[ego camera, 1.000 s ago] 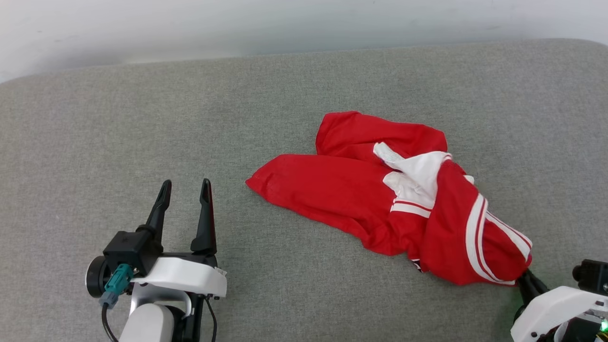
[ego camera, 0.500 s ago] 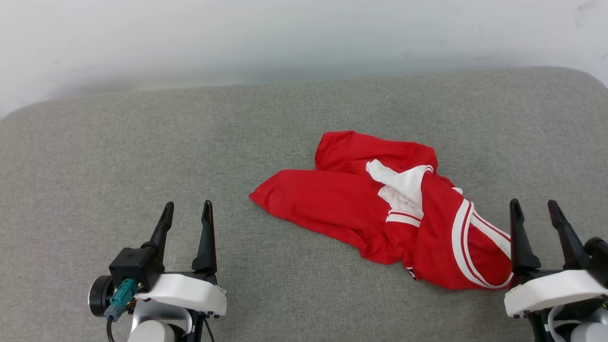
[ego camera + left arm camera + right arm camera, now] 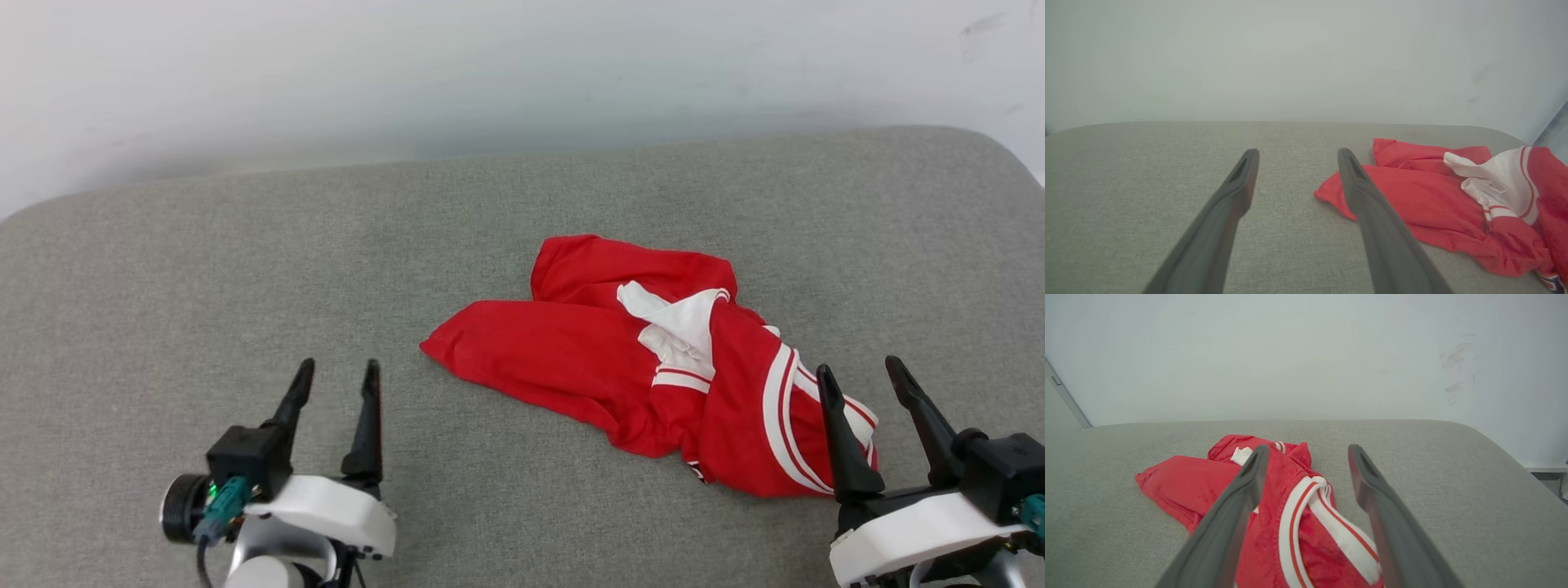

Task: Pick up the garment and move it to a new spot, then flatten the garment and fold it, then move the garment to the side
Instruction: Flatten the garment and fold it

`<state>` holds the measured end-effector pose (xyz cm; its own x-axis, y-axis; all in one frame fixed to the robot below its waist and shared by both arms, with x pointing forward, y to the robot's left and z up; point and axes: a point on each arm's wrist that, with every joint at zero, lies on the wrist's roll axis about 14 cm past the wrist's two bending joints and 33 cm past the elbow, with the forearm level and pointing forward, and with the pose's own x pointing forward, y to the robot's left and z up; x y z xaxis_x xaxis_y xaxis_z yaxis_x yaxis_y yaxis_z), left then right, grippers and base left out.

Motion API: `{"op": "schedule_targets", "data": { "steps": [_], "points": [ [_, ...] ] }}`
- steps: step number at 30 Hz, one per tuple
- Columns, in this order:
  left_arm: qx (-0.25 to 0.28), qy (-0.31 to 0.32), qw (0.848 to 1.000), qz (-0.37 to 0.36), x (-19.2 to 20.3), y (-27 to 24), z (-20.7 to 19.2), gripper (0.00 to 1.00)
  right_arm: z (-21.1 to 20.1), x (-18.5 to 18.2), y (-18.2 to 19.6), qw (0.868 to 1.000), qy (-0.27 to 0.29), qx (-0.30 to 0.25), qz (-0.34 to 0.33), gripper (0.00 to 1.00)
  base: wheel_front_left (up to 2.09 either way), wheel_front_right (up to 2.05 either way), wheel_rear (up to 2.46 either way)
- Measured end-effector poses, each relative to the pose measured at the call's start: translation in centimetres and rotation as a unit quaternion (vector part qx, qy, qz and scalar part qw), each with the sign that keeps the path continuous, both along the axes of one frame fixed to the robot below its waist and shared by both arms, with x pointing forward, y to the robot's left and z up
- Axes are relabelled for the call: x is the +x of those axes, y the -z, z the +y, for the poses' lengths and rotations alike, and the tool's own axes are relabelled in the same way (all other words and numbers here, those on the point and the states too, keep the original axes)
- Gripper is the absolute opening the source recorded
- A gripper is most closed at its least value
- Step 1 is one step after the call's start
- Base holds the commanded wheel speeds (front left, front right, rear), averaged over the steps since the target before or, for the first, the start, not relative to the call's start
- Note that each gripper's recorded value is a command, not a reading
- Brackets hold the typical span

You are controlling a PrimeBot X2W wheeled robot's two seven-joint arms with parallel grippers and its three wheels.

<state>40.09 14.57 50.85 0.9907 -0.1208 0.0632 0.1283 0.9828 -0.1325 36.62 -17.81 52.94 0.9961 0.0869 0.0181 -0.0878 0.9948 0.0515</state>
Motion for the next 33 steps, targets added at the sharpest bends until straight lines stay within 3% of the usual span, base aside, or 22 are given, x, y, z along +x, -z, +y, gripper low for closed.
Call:
{"op": "schedule_targets", "data": {
  "steps": [8,17,22,25,33],
  "points": [
    [0.042,0.137,0.99,0.009,2.6,-1.2,-7.1,1.0,0.0,0.8,0.5,1.0,0.0,0.002,0.014,1.0,0.0,0.0,0.0],
    [0.092,0.284,0.953,0.051,4.2,-0.1,-16.1,1.0,-0.7,2.1,1.6,1.0,0.011,0.002,0.028,1.0,0.0,0.0,0.0],
    [0.13,0.36,0.916,0.118,3.0,3.6,-19.6,1.0,-1.4,2.2,2.3,0.999,0.024,0.003,0.036,1.0,0.0,0.0,0.0],
    [0.156,0.4,0.886,0.172,1.3,6.6,-20.7,1.0,-1.9,2.1,2.9,0.998,0.033,0.006,0.043,1.0,0.0,0.0,0.0],
    [0.234,0.444,0.816,0.287,-1.0,12.3,-19.6,1.0,-2.5,2.3,3.7,0.998,0.044,0.008,0.053,1.0,0.0,0.0,0.0]
  ]
}}
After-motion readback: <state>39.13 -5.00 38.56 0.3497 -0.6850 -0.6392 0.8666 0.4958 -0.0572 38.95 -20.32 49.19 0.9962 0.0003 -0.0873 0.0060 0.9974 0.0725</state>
